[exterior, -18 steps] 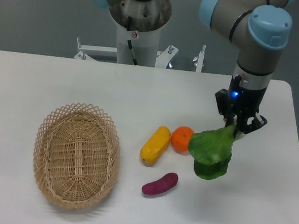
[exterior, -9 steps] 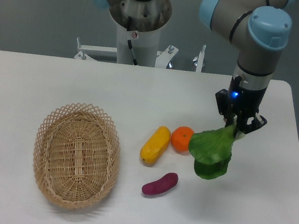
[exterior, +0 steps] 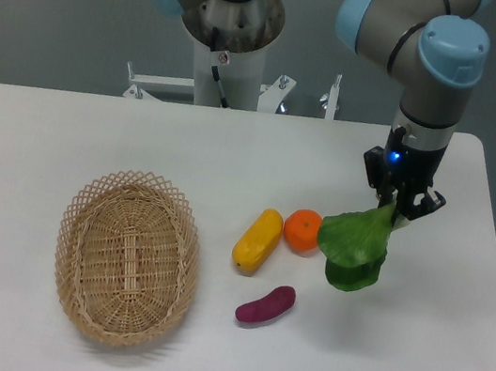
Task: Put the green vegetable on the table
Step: 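Lower the held green bok choy onto the table with the gripper, then open the gripper to release the bok choy and lift away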
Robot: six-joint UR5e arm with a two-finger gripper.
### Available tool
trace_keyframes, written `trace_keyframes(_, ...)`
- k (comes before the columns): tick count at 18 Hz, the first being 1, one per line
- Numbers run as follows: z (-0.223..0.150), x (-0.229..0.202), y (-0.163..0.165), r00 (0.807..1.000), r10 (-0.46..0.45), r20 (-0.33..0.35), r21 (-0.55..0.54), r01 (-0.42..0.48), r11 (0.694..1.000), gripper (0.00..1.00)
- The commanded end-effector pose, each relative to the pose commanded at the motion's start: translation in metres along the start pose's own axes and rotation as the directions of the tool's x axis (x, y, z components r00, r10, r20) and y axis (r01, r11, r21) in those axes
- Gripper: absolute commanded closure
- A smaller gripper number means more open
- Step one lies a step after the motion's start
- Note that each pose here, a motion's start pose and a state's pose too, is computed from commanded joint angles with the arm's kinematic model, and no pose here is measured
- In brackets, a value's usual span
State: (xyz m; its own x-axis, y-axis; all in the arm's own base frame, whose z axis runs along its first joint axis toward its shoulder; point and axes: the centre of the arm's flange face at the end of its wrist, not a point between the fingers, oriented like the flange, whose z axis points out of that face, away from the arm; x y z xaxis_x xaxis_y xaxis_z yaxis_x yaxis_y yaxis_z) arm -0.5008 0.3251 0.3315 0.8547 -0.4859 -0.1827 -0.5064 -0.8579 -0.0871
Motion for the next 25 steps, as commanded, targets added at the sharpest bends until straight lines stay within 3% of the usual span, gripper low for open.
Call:
trace_keyframes(7,0.059,0.016,0.053,0.985,0.163,-0.056,0.01,-0.163,0.987,0.67)
trace_keyframes(18,0.09,0.035,0.059,0.986,0.144,-0.089,0.018,-0.143,0.99,0.64)
trace_keyframes(21,0.092,0.036,0.059,0.986,0.141,-0.094,0.02,-0.139,0.99,0.51)
trace_keyframes(25,0.083,0.028,0.058,0.994,0.096,-0.058,0.004,-0.096,0.995,0.0)
